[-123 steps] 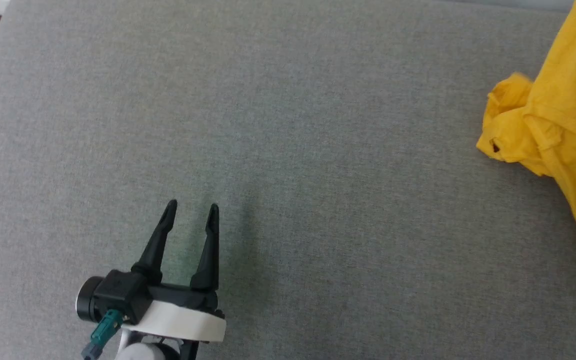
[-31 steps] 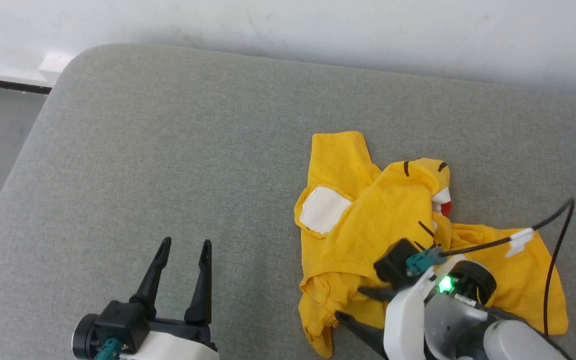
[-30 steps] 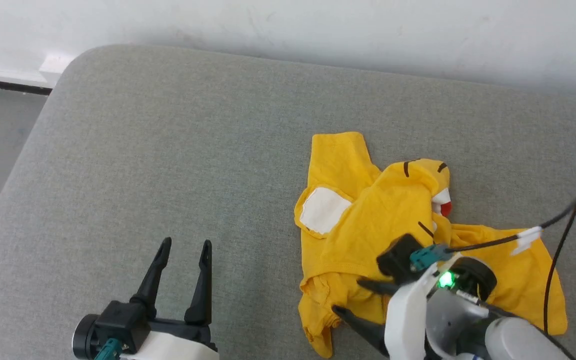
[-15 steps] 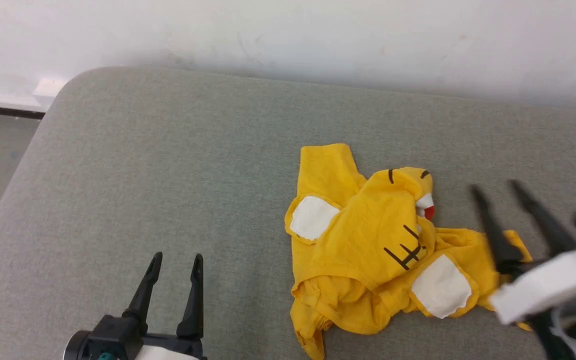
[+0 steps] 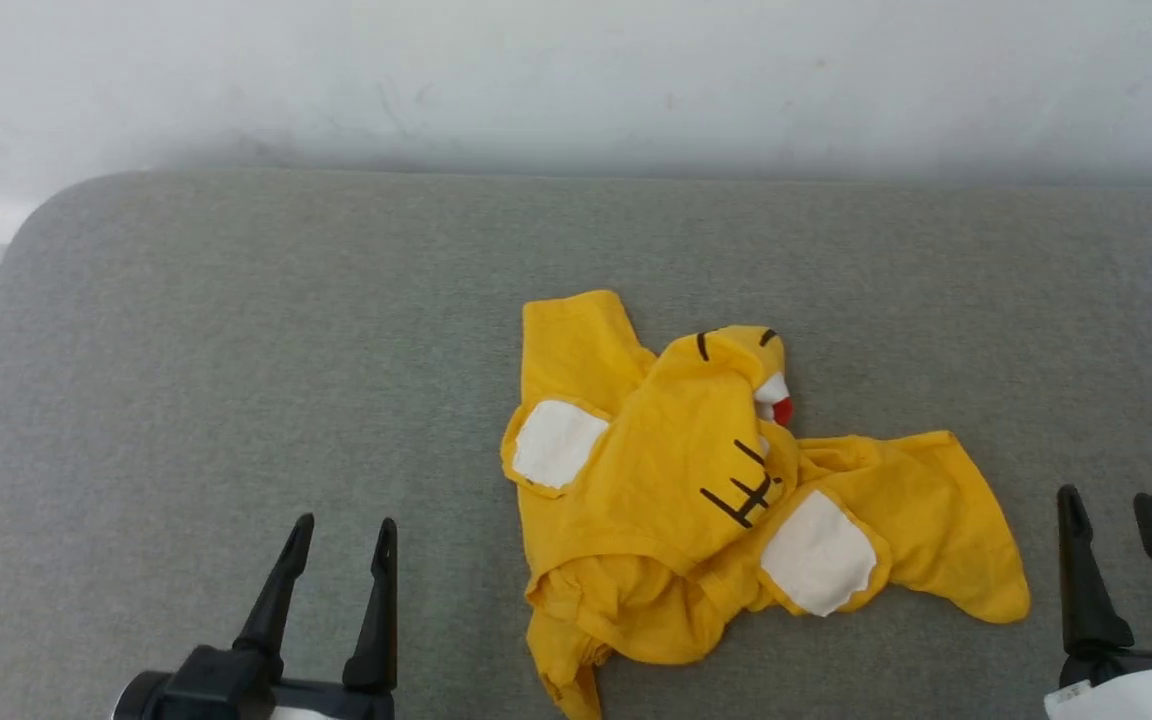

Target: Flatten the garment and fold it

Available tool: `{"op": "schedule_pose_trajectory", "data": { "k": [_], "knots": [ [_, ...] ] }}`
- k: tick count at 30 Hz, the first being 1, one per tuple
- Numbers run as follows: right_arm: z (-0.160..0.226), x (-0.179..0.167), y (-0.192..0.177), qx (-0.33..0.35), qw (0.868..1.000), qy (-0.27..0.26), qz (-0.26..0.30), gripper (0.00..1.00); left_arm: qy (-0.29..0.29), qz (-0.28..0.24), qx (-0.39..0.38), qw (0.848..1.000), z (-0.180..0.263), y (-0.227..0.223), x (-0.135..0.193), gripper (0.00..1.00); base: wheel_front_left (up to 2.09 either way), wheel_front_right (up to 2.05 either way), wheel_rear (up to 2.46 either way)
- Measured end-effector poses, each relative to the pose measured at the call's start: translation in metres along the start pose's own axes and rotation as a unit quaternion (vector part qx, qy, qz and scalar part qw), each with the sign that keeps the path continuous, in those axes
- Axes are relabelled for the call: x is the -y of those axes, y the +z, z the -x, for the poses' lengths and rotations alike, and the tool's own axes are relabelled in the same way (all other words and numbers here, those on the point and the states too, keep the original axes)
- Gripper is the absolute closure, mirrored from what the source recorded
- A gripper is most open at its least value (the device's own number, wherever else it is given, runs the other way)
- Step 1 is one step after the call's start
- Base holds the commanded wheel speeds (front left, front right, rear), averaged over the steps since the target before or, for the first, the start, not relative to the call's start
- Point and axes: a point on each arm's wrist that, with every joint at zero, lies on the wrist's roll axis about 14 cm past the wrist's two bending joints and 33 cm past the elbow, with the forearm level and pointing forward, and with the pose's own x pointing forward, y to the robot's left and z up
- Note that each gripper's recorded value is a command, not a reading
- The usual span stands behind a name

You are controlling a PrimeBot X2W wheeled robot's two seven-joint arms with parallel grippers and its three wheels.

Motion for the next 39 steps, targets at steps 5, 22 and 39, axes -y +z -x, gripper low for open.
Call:
{"op": "schedule_pose_trajectory", "data": {
  "k": [5,22,39],
  "knots": [
    [0.000,0.006,-0.003,0.000,1.000,-0.011,-0.001,0.00,-0.062,-0.033,0.007,0.997,-0.025,0.011,0.019,0.00,0.00,0.00,0.00],
    [-0.045,-0.005,-0.013,-0.007,1.000,0.004,0.001,0.00,-0.211,-0.095,-0.147,0.962,-0.154,-0.027,0.075,0.00,0.00,0.00,0.00],
    [-0.048,0.012,-0.030,-0.037,0.999,-0.022,0.008,0.00,-0.193,-0.056,-0.330,0.922,-0.178,-0.124,0.068,0.00,0.00,0.00,0.00]
  ]
}}
